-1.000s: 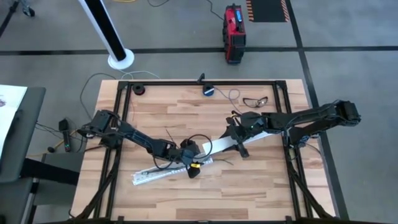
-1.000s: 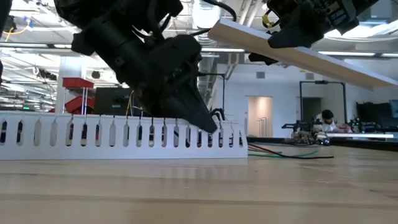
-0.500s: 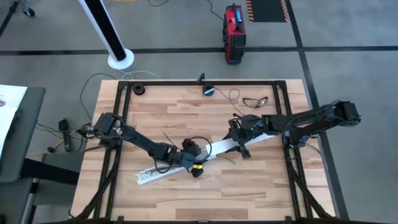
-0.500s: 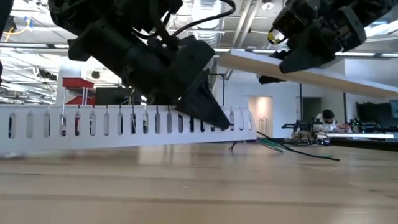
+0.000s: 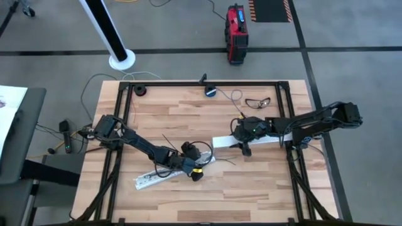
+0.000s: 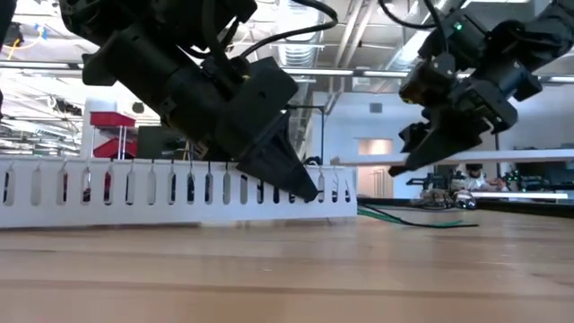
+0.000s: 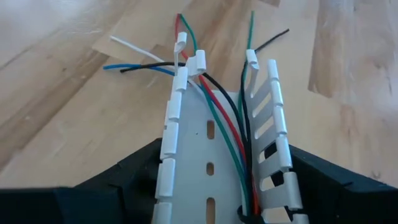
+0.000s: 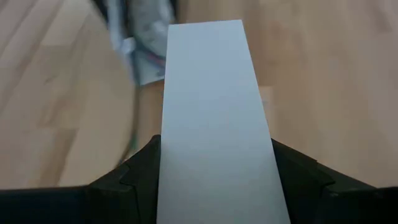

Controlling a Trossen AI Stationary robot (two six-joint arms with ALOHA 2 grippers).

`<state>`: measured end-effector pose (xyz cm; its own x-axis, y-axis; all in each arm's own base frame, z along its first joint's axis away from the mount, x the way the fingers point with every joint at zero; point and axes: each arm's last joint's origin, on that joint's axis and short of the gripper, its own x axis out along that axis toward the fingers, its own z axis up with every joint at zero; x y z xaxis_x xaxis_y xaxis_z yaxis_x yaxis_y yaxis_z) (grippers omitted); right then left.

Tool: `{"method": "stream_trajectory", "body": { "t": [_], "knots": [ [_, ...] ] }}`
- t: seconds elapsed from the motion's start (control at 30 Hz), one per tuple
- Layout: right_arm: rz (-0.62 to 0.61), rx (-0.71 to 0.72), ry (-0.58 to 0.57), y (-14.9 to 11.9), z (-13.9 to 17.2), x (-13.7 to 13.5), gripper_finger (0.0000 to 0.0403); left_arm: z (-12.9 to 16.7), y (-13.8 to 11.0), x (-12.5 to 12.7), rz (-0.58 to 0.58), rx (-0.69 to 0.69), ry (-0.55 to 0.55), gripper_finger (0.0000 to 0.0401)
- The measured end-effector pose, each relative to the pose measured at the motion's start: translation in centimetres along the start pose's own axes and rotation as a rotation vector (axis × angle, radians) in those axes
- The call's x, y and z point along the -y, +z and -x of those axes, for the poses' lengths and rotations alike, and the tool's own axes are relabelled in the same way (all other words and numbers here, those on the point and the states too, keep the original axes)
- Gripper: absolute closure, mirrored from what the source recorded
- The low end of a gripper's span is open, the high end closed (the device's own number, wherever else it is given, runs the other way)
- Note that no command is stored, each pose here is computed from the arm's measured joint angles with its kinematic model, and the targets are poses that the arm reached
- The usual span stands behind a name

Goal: Ziptie cables
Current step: Close the white cable duct

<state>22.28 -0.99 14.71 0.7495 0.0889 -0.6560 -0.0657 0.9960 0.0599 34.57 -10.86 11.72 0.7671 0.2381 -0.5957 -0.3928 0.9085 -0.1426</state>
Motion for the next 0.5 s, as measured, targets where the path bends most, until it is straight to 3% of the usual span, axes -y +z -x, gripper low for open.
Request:
{"method": "stream_trajectory", "body": {
  "t": [0.5],
  "knots": [
    [0.095,-0.041,0.106,-0.8,-1.5,-2.3,0.0183,0.2,-0.5,0.1,0.006,-0.027,0.010,0.0135]
  ]
}}
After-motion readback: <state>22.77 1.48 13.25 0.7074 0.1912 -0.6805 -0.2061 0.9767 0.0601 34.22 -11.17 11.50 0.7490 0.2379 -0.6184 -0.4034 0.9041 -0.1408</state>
